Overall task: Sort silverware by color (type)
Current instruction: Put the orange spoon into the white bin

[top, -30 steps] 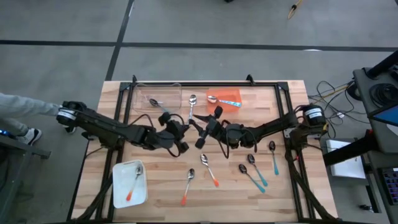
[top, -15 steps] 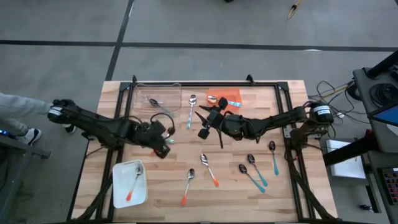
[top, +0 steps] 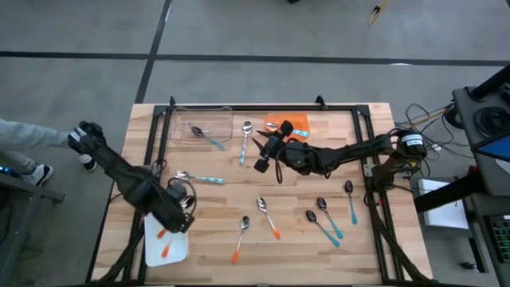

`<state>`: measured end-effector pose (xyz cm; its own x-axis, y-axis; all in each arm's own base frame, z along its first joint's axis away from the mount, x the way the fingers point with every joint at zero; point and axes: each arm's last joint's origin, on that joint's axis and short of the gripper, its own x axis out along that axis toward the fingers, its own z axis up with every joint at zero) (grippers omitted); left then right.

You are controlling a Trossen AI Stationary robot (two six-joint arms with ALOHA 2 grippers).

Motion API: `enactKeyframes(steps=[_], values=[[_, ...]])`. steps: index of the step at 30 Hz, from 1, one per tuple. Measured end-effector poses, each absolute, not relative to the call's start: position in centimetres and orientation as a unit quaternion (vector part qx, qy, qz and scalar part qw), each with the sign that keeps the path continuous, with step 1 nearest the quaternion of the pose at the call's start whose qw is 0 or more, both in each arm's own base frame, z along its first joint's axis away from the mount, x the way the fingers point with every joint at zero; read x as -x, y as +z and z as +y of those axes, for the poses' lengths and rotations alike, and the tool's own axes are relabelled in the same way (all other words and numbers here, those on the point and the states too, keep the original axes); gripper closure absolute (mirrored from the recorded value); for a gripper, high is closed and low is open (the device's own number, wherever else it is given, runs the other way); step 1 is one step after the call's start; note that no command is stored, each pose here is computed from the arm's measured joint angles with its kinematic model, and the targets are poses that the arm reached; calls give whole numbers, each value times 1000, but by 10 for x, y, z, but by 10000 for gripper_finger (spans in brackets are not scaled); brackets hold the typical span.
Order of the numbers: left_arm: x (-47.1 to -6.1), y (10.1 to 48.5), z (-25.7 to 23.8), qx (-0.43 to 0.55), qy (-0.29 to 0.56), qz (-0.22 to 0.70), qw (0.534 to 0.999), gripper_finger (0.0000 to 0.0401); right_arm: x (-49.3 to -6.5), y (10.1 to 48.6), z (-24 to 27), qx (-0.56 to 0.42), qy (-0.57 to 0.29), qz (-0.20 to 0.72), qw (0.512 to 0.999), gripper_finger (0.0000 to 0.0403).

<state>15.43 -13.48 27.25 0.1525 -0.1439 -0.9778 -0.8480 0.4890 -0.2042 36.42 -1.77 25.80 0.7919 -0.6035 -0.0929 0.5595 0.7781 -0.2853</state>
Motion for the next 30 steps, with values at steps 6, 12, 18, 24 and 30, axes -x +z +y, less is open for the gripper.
enactKeyframes(steps=[6,12,18,24,30], values=[[-138,260,-157,449,337,582,588,401,-364,257,-22,124,-315,97,936,275],[-130,239,-175,454,382,573,565,401,-363,256,-27,126,-320,102,933,276],[-135,224,-188,440,394,575,566,401,-363,256,-29,138,-321,108,931,274],[-138,213,-193,416,404,585,567,401,-363,255,-32,153,-323,117,927,283],[-141,201,-198,383,408,595,576,401,-363,253,-31,157,-320,125,926,286]])
